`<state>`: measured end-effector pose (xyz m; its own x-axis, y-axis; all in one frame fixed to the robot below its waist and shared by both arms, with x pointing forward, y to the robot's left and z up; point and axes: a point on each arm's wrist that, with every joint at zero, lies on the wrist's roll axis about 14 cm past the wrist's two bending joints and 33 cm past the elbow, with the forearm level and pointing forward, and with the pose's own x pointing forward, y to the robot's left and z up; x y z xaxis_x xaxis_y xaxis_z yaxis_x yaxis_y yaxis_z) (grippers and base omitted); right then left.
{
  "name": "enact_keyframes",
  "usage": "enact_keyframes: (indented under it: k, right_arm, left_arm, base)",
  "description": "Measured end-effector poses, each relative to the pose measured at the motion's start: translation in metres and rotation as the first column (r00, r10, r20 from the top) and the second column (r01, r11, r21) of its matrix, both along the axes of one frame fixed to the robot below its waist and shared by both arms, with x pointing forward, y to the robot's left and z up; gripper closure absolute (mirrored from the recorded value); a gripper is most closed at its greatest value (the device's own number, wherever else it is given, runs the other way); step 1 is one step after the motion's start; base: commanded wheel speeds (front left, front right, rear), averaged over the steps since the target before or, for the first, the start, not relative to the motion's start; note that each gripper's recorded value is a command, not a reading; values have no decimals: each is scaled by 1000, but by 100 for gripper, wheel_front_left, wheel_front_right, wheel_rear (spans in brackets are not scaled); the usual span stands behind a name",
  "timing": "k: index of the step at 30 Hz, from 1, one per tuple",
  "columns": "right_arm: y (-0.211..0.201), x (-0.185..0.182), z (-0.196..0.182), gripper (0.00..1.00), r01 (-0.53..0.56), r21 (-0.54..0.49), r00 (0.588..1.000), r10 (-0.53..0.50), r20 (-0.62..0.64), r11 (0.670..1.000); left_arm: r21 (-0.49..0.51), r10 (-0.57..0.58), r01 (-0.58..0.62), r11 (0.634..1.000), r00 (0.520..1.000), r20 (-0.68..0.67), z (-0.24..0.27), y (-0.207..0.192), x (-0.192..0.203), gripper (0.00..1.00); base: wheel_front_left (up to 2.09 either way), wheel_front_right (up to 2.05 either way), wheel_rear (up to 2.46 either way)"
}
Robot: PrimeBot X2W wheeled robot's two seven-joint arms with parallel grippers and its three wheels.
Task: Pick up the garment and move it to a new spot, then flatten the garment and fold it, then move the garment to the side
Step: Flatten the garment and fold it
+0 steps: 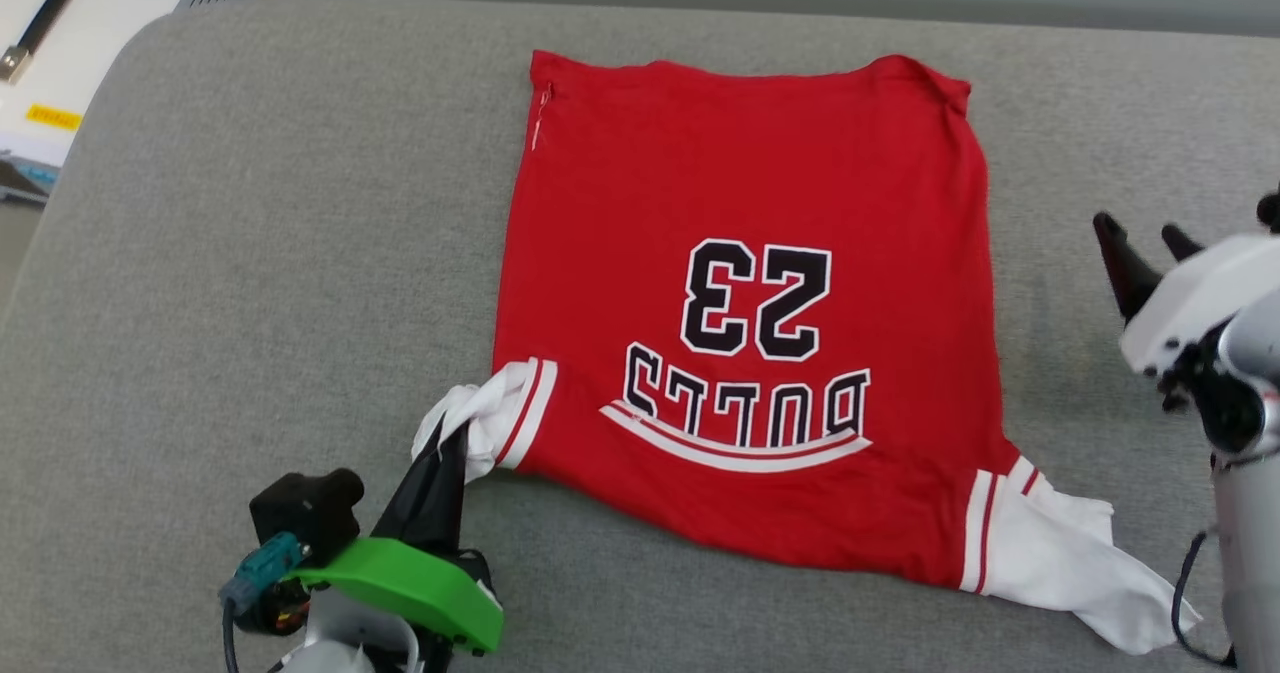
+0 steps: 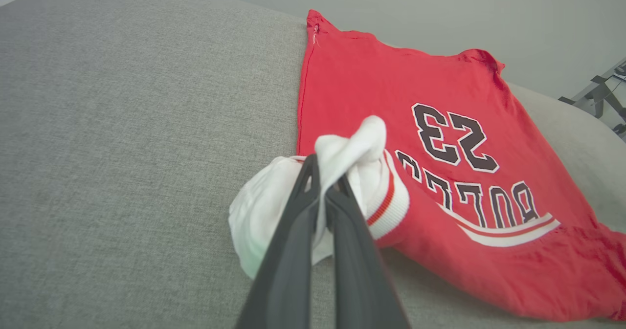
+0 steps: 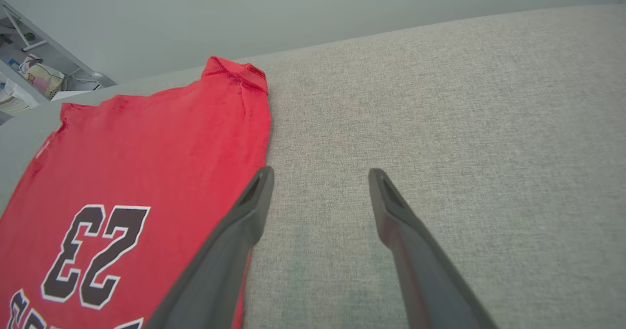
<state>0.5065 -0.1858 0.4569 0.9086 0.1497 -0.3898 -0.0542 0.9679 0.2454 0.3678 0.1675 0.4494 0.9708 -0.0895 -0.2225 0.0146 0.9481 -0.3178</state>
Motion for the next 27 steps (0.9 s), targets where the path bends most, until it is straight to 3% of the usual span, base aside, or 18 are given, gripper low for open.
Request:
enact_keyframes:
  k: [8, 13, 18, 23, 27]
  right_arm:
    - [35, 89, -8, 0, -101, -26, 987, 97, -131, 995]
    - [72, 113, -37, 0, -208, -59, 943, 184, -278, 976]
    - [86, 129, -68, 0, -255, -90, 909, 207, -362, 963]
    - [85, 125, -112, 0, -272, -82, 834, 193, -517, 959]
    - [89, 124, -121, 0, -269, -30, 767, 196, -610, 963]
  left_arm:
    - [-43, -31, 33, 999, 998, 49, 4, -12, 22, 100]
    - [-42, -9, 11, 999, 999, 43, -3, -5, 27, 100]
    - [-46, 17, -17, 999, 1000, 15, -15, 2, 30, 100]
    - [-39, 24, -25, 999, 999, -22, -31, 5, 31, 100]
    - [-28, 36, -37, 999, 998, -45, -39, 9, 29, 100]
  base:
    - [0, 0, 0]
    - [0, 0, 0]
    - [0, 0, 0]
    - [0, 0, 0]
    - [0, 0, 0]
